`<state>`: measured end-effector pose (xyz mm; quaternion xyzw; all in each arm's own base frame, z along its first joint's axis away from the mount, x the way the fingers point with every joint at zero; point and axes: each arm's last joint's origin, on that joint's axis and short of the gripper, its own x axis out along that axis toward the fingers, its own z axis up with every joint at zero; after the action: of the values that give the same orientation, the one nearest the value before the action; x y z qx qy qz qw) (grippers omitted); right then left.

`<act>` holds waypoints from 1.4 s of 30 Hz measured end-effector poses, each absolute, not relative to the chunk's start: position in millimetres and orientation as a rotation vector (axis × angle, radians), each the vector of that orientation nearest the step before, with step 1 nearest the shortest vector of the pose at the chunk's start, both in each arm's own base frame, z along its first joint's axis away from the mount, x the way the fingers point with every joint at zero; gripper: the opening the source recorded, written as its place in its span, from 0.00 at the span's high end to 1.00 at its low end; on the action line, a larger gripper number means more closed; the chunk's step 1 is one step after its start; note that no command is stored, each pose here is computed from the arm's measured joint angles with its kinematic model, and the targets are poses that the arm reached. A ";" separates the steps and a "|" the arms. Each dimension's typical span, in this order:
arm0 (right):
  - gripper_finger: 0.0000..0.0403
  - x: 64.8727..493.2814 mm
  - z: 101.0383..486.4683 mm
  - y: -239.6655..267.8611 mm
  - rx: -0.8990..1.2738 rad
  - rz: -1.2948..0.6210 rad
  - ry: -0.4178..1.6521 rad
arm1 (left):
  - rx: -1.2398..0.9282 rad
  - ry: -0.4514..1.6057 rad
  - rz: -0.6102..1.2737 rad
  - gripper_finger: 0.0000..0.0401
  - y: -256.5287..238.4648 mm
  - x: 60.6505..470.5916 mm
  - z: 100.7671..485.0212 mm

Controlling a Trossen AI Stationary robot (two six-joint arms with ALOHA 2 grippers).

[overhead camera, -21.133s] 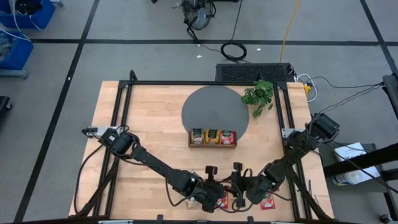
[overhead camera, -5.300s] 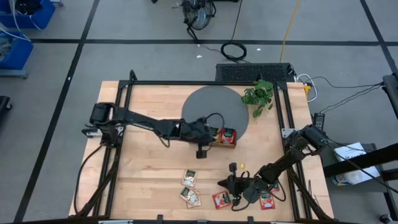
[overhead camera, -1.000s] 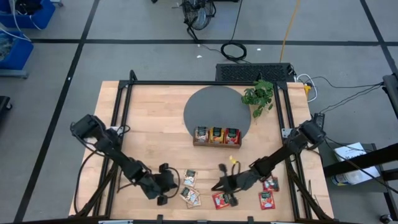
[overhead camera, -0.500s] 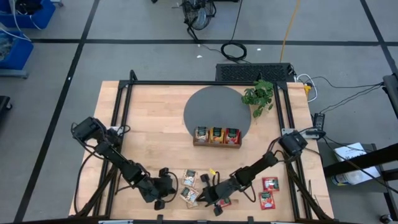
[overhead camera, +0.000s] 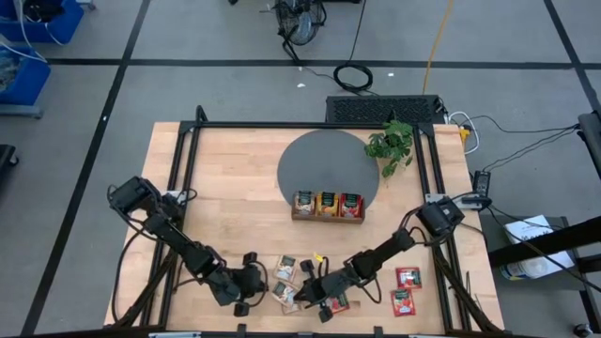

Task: Pick & Place Tea
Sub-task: Put the brown tea bag into the left wooden organizer

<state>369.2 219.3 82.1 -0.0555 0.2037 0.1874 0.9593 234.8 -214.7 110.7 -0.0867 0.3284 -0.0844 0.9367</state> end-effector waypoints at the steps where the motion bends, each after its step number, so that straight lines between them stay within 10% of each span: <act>1: 1.00 369.8 80.1 218.2 -0.109 0.377 0.418 | -0.162 0.663 -0.165 0.92 -214.4 235.0 110.8; 25: 1.00 370.9 63.0 190.8 0.039 0.378 0.514 | 0.458 0.609 -0.121 0.50 -253.3 231.0 98.0; 42: 1.00 374.3 61.6 178.7 0.129 0.384 0.516 | 0.790 0.568 -0.153 0.48 -270.6 248.5 93.3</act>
<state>374.3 178.7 61.6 0.0631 0.2535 0.1884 0.9467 248.5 -270.6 93.3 0.3792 0.2725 -0.0735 0.8813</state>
